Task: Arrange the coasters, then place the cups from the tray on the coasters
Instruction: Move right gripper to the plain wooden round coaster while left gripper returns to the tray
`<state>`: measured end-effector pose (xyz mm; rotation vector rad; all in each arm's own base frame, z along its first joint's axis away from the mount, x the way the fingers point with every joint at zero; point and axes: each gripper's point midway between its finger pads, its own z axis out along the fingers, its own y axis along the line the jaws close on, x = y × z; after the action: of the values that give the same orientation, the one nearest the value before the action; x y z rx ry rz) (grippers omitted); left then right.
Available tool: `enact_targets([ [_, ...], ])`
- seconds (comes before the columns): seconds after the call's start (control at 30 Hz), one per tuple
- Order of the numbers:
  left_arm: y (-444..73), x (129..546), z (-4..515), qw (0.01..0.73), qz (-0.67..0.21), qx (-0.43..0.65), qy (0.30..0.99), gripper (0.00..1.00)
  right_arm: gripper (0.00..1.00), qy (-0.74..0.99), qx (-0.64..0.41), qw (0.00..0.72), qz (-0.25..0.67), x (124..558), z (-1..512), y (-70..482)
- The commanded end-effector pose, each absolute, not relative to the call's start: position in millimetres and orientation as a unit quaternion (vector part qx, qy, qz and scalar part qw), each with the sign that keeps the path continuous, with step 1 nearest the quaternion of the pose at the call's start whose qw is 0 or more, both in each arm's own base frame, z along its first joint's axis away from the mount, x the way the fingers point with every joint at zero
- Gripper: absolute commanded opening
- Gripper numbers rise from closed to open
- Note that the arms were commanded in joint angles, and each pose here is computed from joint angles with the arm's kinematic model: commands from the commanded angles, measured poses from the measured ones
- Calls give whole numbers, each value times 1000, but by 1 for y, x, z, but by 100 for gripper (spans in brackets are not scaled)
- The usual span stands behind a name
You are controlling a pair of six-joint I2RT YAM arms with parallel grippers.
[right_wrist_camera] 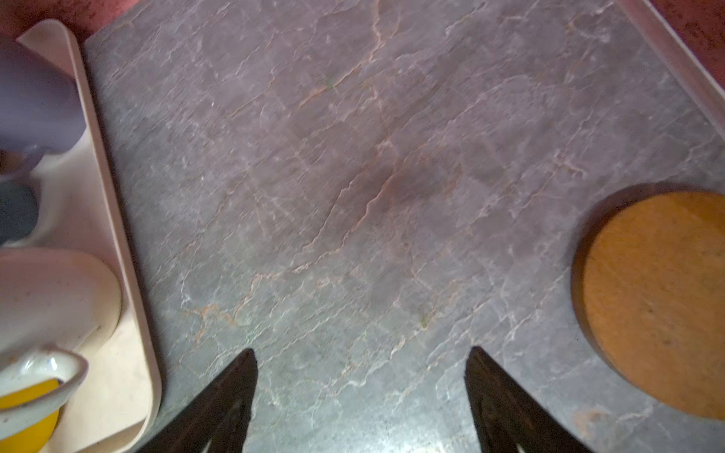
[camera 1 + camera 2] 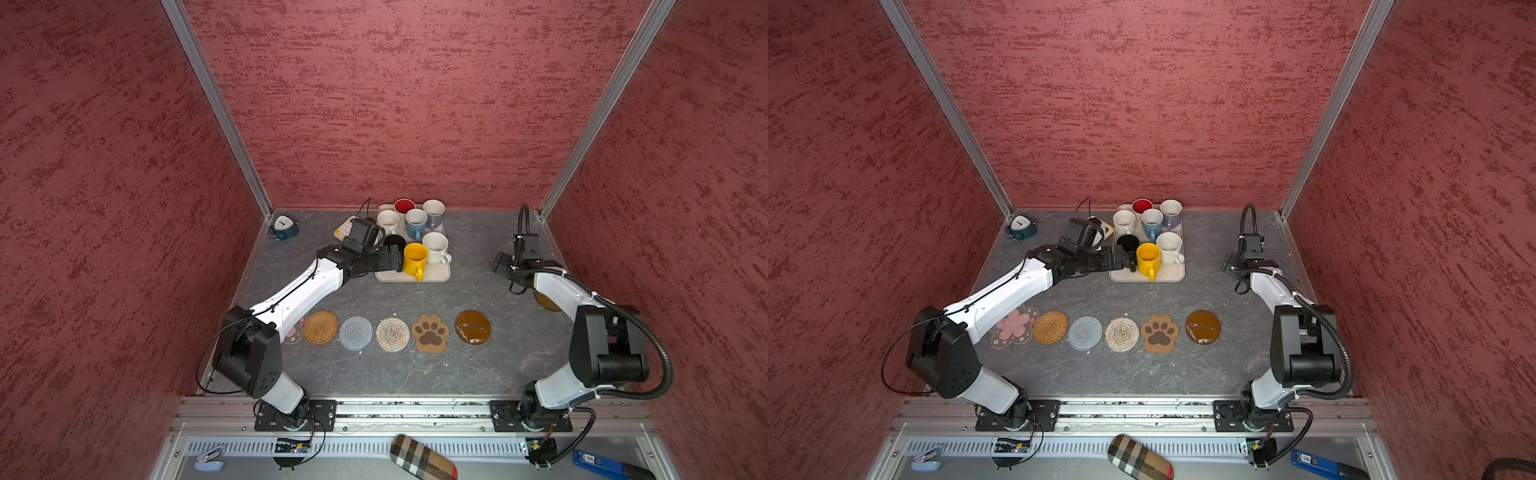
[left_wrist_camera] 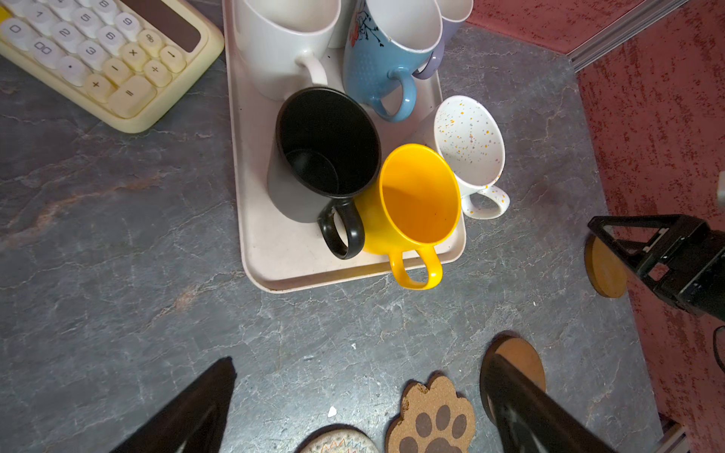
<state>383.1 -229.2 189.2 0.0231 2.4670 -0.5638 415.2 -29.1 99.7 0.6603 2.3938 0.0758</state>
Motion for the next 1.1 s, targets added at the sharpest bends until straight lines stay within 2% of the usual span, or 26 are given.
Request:
enact_targets([
  [0.0, -236, 392, 188, 289, -211, 22, 933, 99, 84, 895, 280, 345, 28, 437, 106, -52],
  [0.3, -261, 420, 186, 274, -218, 35, 936, 100, 83, 876, 343, 340, 3, 438, 90, -119],
  [0.53, -271, 435, 187, 270, -218, 47, 937, 99, 83, 872, 363, 328, -29, 439, 82, -149],
  [0.67, -275, 438, 185, 266, -222, 51, 937, 100, 83, 868, 376, 320, -50, 438, 76, -167],
  [1.07, -273, 434, 176, 256, -208, 59, 942, 100, 83, 851, 430, 298, -32, 426, 52, -208],
])
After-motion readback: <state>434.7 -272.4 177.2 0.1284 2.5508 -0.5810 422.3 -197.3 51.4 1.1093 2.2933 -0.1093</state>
